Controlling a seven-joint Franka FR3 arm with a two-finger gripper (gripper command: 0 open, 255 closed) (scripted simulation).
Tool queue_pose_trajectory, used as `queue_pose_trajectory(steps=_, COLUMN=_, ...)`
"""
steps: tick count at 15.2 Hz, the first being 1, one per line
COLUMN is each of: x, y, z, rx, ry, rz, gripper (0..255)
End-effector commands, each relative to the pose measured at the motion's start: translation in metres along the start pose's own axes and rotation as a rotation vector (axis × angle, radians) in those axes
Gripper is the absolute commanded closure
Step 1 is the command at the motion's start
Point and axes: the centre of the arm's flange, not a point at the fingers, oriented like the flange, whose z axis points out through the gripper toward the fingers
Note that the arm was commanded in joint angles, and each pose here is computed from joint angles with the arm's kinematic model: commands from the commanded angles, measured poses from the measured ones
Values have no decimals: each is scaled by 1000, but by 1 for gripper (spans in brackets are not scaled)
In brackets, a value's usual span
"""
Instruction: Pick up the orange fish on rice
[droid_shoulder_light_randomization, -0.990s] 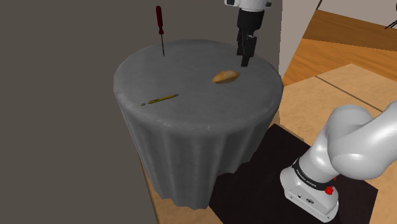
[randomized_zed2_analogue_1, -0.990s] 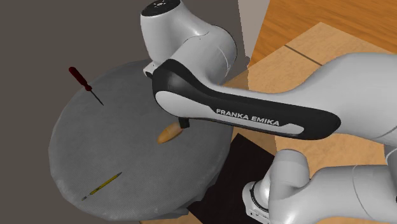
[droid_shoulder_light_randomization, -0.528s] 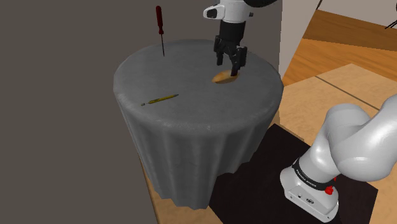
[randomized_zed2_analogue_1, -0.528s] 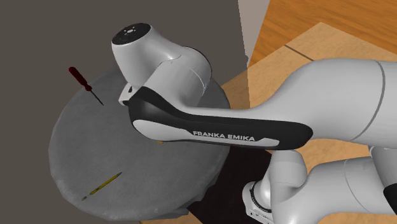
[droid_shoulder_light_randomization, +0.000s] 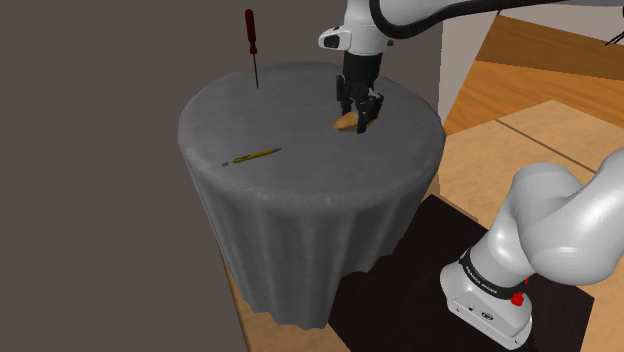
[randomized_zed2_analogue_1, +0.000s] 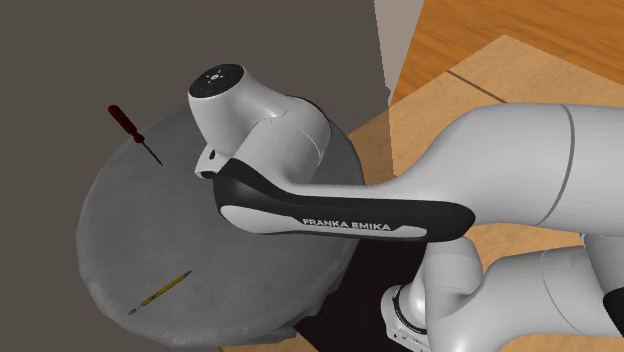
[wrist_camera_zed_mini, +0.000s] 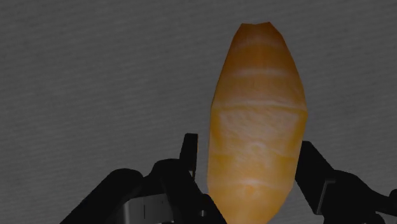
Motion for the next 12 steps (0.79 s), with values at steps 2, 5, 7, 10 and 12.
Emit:
queue_pose_trajectory(steps=2, x=0, y=0, z=0, rx=0, ry=0, rz=0, gripper=255)
queue_pose_trajectory(steps=5, x=0, y=0, z=1, rx=0, ry=0, rz=0, gripper=255)
queue_pose_trajectory(steps=7, x=-1, y=0, z=1, rx=0, ry=0, rz=0, gripper=255)
queue_pose_trajectory(steps=10, x=0, y=0, z=-5, rx=0, ry=0, rz=0, gripper=255)
queue_pose_trajectory(steps=12, x=0, y=-1, z=-15, rx=0, ry=0, rz=0, gripper=255)
